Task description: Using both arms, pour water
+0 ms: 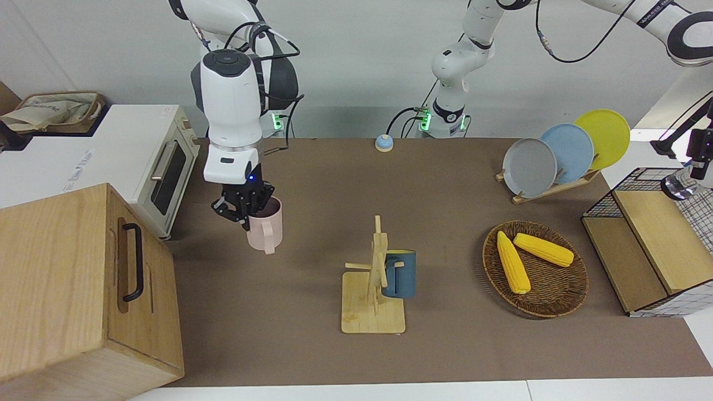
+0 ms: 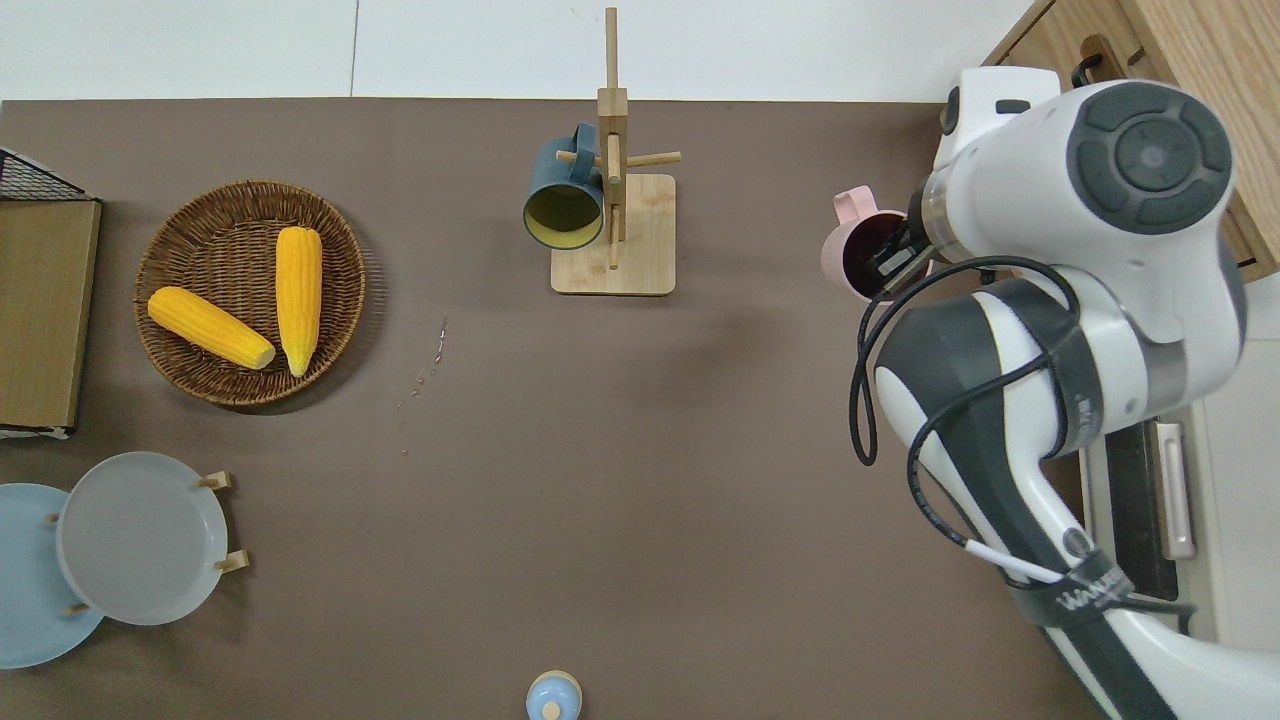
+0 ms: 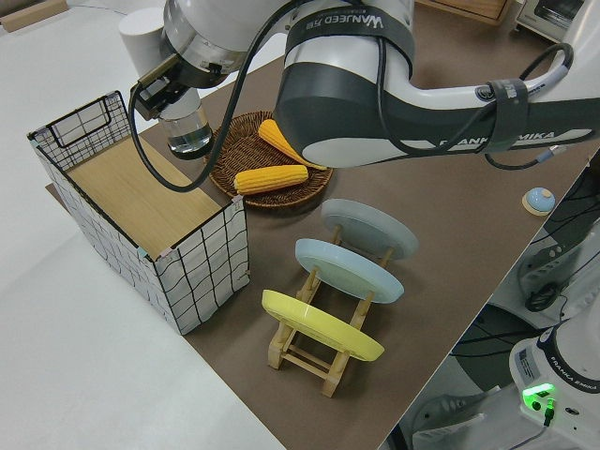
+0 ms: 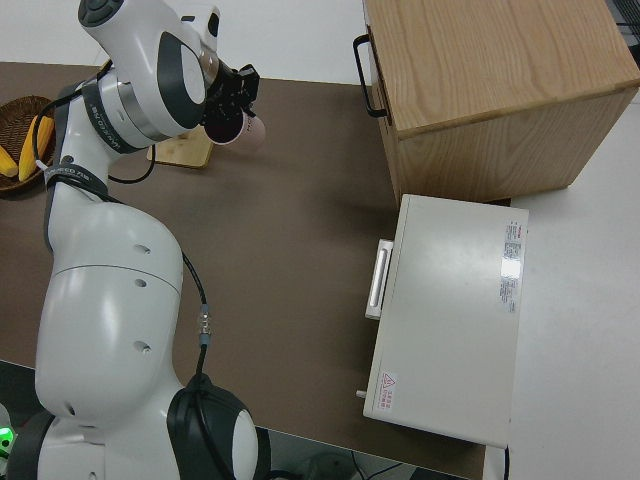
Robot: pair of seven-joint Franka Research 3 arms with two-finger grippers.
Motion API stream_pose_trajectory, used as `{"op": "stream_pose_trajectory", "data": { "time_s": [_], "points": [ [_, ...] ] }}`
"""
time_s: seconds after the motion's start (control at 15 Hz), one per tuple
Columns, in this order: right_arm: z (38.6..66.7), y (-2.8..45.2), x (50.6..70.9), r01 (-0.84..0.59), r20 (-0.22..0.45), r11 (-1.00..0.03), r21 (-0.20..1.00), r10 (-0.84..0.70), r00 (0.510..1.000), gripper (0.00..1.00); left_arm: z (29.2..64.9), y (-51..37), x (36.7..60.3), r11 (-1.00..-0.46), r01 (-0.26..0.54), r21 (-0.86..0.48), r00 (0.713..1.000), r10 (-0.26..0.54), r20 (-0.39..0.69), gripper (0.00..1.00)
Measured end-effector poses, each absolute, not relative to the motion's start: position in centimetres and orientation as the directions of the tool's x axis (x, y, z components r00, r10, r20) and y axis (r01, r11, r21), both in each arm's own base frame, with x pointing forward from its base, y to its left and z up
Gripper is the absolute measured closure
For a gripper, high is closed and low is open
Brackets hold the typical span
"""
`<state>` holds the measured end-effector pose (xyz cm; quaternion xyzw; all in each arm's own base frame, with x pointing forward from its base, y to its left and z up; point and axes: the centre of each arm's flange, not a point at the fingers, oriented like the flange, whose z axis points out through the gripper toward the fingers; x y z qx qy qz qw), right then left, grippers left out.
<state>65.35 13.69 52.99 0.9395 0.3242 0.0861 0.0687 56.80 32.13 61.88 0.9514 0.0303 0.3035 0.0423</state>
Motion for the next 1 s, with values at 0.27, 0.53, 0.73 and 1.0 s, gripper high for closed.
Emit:
{"op": "stream_pose_trajectory", "data": {
  "time_s": [0.27,0.53,0.73,1.0],
  "points": [
    [52.5,13.9,64.0,0.401,0.08,-0.916,-0.003,0.4,0.913,0.95,64.9,30.0,55.6,-0.993,0.053,0.11,0.825,0.105,0.556,0.36],
    [53.0,18.2,62.4,0.065,0.012,-0.971,-0.231,0.064,0.998,0.95,67.7,25.5,54.5,-0.99,0.078,0.117,0.864,0.125,0.488,0.36],
    [53.8,22.0,61.0,-0.083,-0.052,-0.95,-0.301,-0.07,0.996,0.95,68.2,23.5,53.6,-0.991,0.093,0.091,0.892,0.124,0.434,0.36],
    [54.3,28.3,58.6,-0.206,-0.103,-0.928,-0.31,-0.183,0.978,0.95,66.2,20.4,52.4,-0.992,0.097,0.079,0.92,0.119,0.372,0.36]
  ]
}}
